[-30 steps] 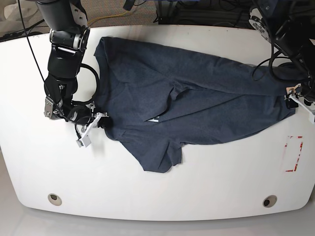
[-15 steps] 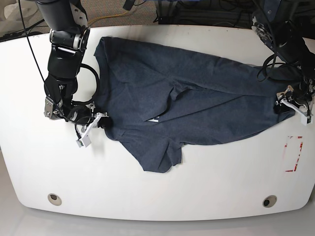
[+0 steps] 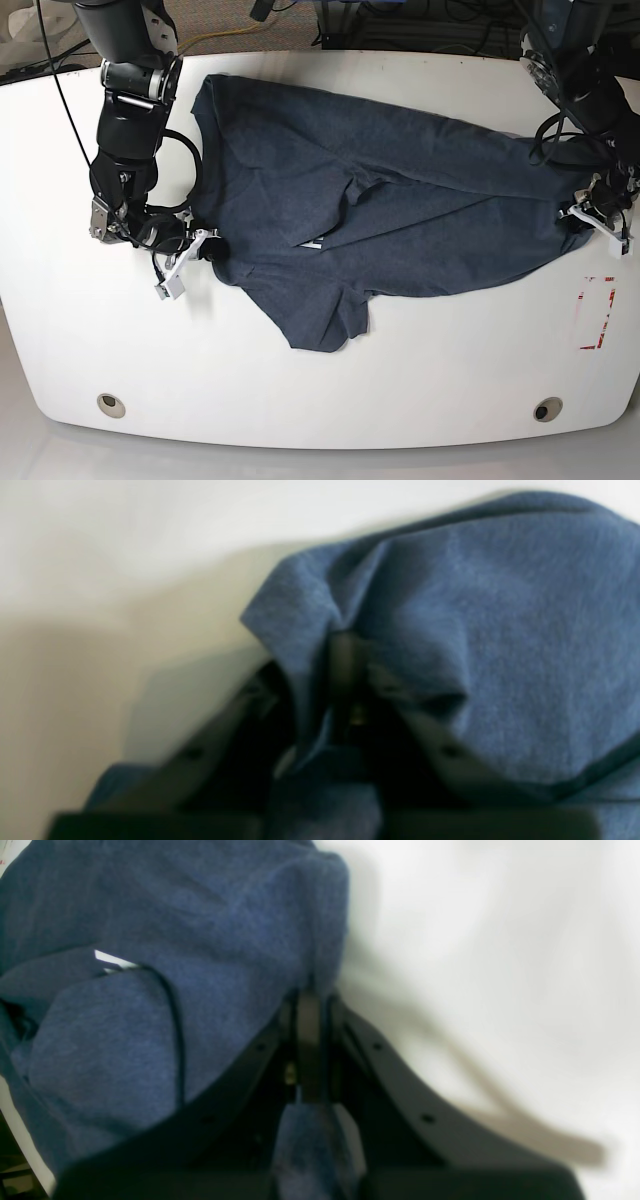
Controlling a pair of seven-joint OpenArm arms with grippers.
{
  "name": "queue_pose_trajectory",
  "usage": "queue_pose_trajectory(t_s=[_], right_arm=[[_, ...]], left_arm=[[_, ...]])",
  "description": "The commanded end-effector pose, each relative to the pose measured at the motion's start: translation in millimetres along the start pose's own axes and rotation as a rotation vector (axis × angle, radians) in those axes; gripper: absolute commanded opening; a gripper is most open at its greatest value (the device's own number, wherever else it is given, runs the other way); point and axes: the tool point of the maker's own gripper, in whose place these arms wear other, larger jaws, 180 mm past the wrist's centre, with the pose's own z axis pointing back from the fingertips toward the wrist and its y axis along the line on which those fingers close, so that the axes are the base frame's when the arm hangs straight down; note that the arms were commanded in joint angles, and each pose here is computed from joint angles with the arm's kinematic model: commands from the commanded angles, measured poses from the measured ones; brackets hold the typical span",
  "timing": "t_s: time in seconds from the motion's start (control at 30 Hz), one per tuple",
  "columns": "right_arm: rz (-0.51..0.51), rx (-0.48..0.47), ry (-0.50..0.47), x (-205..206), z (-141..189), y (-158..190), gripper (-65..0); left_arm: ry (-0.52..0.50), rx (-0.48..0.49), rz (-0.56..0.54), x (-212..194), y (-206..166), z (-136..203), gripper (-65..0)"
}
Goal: Fold the T-shirt properly
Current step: 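Move the left gripper to the shirt's other side and grasp its edge, then lift the shirt with both grippers and swing it over the table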
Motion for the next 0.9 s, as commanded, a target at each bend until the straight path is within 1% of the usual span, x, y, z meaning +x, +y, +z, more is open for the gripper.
queue_pose_trajectory(t_s=[0.0, 0.07, 0.1, 0.13, 0.2, 0.3, 0.4, 0.5, 0.63, 0.7, 0.8, 0.87], right_arm=[[0.026, -0.019, -0.025, 17, 8, -4, -65.0], [0.028, -0.02, -0.026, 18, 8, -4, -65.0], [0.037, -0.023, -0.034, 22, 10, -3, -65.0], [0.049, -0.026, -0.042, 25, 12, -3, -65.0], [0.079, -0.036, -0.055, 34, 17, 0, -65.0], [0.118, -0.054, -0.047, 36, 25, 1, -65.0], [0.157, -0.07, -0.072, 47, 32, 4, -65.0], [0.162, -0.076, -0.078, 52, 35, 2, -65.0], [0.197, -0.088, -0.109, 82, 45, 5, -65.0], [0.218, -0.107, -0.128, 101, 57, 2, -65.0], [0.25, -0.13, -0.162, 131, 74, 1, -65.0], [0.283, -0.152, -0.205, 164, 93, 4, -65.0]], left_arm=[[0.05, 0.006, -0.044, -3, -3, -2, -64.4], [0.019, 0.017, -0.067, 6, -3, 2, -64.4], [-0.01, 0.033, -0.091, 18, -2, 8, -64.4], [-0.036, 0.048, -0.112, 28, -1, 14, -64.4], [-0.072, 0.066, -0.146, 36, -6, 22, -64.4], [-0.106, 0.082, -0.216, 49, -16, 31, -64.4], [-0.121, 0.083, -0.297, 59, -28, 36, -64.4], [-0.153, 0.094, -0.342, 72, -34, 44, -64.6], [-0.233, 0.129, -0.396, 101, -41, 64, -64.6], [-0.255, 0.151, -0.419, 113, -43, 74, -64.6], [-0.296, 0.194, -0.465, 145, -49, 93, -64.6], [-0.323, 0.243, -0.52, 171, -51, 114, -64.6]])
